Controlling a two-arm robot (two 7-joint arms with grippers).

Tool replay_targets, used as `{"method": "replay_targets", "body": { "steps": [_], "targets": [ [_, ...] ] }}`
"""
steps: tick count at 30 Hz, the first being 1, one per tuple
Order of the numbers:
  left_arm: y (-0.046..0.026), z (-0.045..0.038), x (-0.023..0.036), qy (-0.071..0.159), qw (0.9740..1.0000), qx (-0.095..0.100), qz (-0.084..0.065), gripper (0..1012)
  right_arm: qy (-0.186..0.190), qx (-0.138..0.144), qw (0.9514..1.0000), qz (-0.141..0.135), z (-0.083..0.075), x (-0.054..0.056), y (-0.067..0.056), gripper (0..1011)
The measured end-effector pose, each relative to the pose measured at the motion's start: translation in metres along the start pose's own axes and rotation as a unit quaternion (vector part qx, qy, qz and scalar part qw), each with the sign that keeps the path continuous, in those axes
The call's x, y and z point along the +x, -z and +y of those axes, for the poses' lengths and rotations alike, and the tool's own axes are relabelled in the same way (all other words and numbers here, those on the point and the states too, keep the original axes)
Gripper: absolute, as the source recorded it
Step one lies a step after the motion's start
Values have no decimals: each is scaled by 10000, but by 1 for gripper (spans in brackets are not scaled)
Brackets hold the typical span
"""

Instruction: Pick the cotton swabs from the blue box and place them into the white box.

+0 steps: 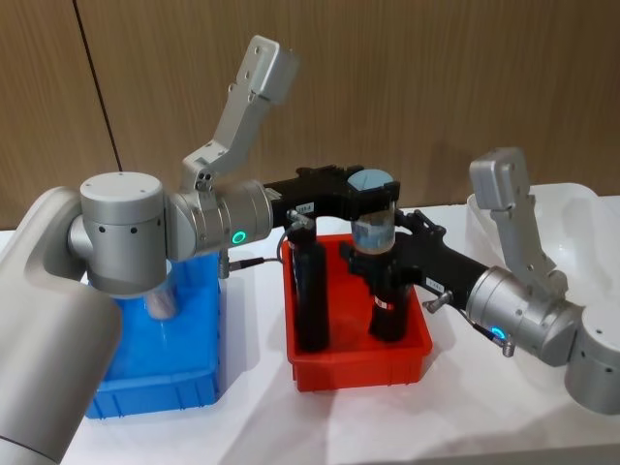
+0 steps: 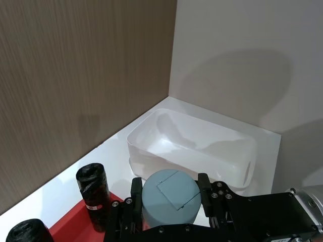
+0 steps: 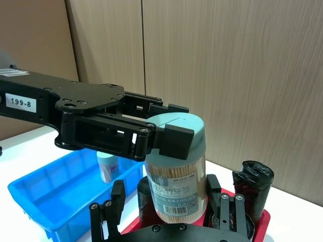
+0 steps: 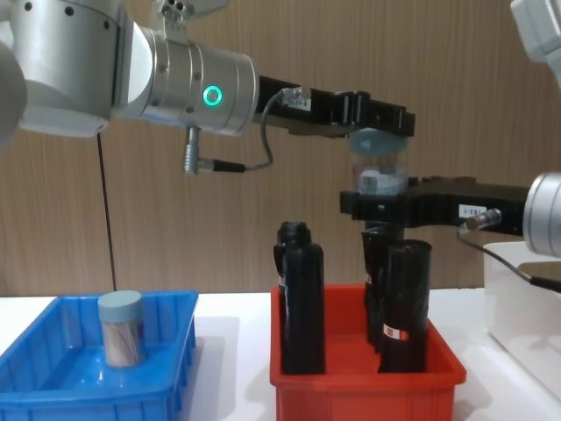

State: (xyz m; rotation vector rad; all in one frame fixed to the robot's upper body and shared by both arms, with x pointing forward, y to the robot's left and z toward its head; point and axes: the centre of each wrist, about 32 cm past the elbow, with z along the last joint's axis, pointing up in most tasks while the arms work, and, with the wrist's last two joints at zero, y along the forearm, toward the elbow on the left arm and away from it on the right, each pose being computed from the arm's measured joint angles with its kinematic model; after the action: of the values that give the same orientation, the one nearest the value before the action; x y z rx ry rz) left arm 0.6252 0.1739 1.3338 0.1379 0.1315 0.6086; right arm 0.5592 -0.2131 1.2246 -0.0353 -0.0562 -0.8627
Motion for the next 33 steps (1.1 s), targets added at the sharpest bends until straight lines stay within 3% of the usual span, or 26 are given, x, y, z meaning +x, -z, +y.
{"method": "replay_targets", "body": {
  "steps": [14,26,33],
  "targets": [
    [0,0,0,0,10000,0,0,670,47,21,9999,154,85,28,-13,997],
    [0,0,0,-3,10000,-1,-1,670,111,-1,9994,318,149,57,-4,668],
    [0,0,0,-6,10000,-1,-2,670,131,-1,9993,341,162,59,-4,662]
  ]
}}
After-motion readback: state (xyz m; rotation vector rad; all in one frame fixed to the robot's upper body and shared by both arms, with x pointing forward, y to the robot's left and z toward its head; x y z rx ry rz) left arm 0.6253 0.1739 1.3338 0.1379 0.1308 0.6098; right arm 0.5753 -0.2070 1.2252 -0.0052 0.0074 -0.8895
